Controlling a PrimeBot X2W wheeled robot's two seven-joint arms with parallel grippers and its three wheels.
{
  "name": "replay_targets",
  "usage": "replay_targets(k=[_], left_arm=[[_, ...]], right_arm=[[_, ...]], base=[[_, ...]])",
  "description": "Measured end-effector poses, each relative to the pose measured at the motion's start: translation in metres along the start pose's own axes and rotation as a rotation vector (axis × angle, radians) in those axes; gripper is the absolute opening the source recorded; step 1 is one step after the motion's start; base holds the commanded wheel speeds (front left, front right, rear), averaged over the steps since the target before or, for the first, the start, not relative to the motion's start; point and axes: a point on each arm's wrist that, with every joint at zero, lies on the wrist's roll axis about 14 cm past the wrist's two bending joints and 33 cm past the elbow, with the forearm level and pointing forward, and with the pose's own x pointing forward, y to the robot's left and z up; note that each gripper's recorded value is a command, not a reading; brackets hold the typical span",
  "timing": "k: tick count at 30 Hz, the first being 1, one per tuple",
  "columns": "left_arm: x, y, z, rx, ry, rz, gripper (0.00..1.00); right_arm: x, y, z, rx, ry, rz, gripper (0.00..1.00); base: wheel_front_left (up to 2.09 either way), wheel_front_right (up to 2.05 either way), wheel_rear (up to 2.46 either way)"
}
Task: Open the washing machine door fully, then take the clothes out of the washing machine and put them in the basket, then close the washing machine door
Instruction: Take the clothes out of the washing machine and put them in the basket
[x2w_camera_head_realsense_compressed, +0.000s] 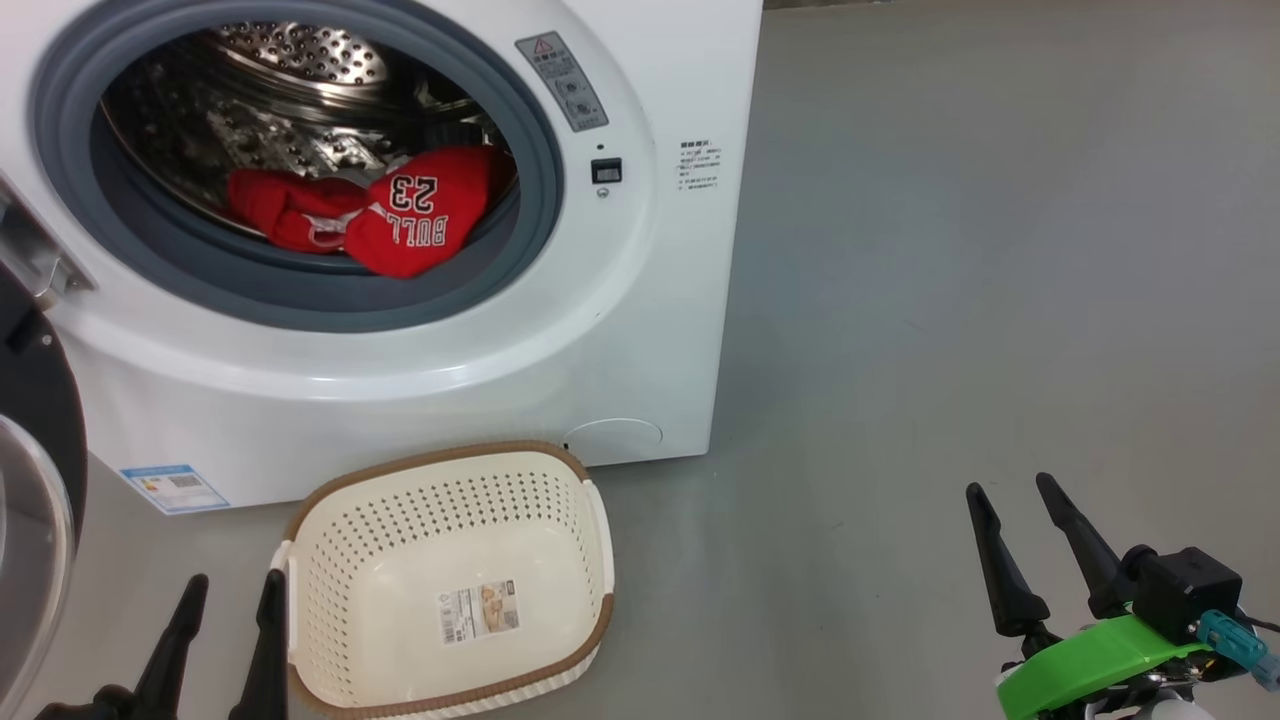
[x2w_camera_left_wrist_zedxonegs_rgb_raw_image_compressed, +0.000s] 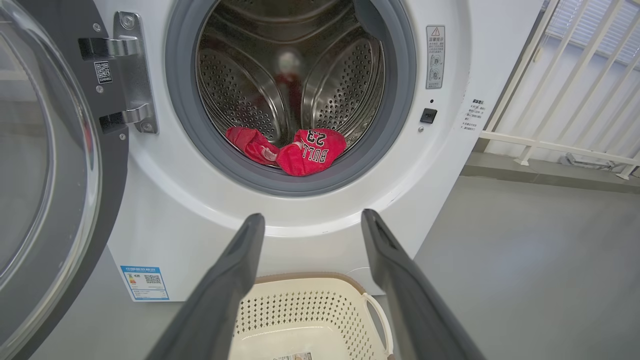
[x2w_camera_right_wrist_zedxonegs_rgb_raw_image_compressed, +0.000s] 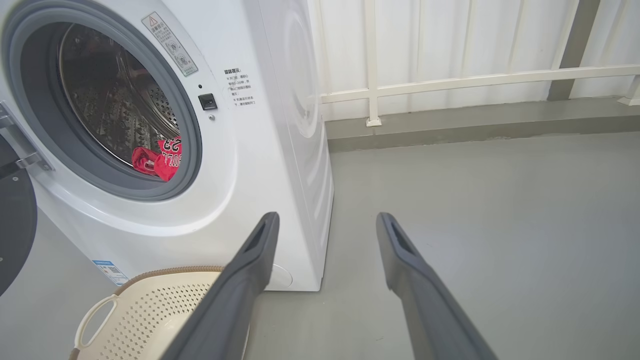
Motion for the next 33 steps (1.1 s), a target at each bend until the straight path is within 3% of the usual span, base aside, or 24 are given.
replay_targets(k=[8, 24, 33], left_arm=[[0.000, 0.002, -0.001, -0.003, 0.003, 0.007, 1.00], [0.002, 0.005, -0.006, -0.021, 0.016, 0.015, 1.00], [0.009, -0.002, -0.001, -0.026, 0.000, -0.011, 1.00]], right_arm=[[0.002, 0.002, -0.003, 0.001, 0.008, 0.005, 1.00], [0.007, 0.007, -0.013, 0.011, 0.033, 0.011, 1.00], [0.008, 0.008, -0.016, 0.015, 0.040, 0.011, 1.00]], base=[[0.17, -0.30, 0.13], [1.25, -1.49, 0.24], [0.50, -0.50, 0.00]])
